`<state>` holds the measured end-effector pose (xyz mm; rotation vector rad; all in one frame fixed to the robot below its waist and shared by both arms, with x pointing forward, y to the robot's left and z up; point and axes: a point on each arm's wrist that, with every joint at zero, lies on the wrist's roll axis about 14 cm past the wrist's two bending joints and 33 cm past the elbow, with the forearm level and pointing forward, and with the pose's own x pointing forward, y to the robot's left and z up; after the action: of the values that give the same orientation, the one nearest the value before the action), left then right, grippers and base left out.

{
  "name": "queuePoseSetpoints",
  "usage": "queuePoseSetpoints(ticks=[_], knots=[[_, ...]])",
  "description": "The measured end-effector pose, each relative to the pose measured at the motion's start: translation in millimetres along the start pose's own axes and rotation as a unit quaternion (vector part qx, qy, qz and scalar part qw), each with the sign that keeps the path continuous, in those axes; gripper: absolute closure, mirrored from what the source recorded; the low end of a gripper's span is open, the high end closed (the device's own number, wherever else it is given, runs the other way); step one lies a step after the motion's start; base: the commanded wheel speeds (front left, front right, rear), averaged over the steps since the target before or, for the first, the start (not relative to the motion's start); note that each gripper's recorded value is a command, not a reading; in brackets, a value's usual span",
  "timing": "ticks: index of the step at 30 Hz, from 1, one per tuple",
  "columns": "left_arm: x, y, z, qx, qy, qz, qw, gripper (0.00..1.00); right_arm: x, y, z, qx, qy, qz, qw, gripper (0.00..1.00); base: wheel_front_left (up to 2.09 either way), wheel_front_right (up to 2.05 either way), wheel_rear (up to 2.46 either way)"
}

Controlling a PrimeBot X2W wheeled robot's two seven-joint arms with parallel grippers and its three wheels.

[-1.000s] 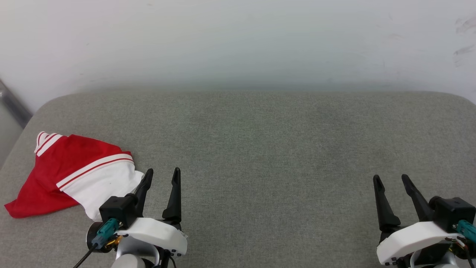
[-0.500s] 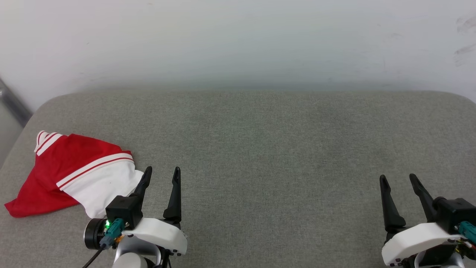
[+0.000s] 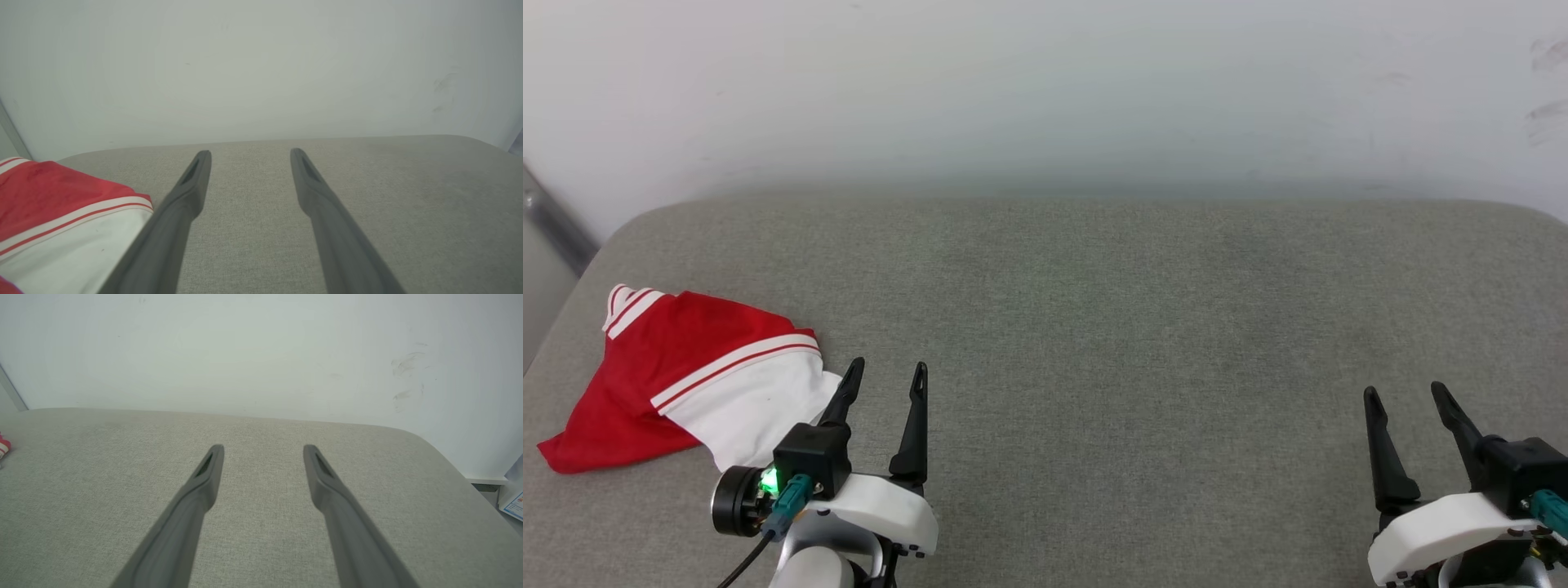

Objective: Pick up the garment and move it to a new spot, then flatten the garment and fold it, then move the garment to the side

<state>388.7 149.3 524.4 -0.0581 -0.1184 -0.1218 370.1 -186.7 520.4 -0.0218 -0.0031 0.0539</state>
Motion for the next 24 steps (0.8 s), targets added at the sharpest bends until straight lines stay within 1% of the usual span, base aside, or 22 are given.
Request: queuePoseSetpoints(ticks=[6, 10, 17, 24], knots=[[-4.5, 9.7, 0.7, 0.001, 0.0, 0.016, 1.0, 0.0, 4.6, 5.1, 1.7, 0.005, -0.004, 0.008, 1.0, 0.0, 0.0, 0.0, 0.0], [-10.6, 26.8, 6.4, -0.002, -0.008, 0.043, 0.999, 0.0, 12.5, 22.2, 2.3, 0.011, -0.006, 0.033, 0.999, 0.0, 0.0, 0.0, 0.0], [-39.8, 74.1, 8.2, -0.001, -0.006, 0.124, 0.992, 0.0, 32.3, 75.7, 5.3, 0.021, -0.009, 0.11, 0.994, 0.0, 0.0, 0.0, 0.0], [-87.0, 128.7, 11.2, 0.009, -0.004, 0.218, 0.976, 0.0, 48.0, 142.7, 13.8, 0.027, -0.021, 0.202, 0.979, 0.0, 0.0, 0.0, 0.0]])
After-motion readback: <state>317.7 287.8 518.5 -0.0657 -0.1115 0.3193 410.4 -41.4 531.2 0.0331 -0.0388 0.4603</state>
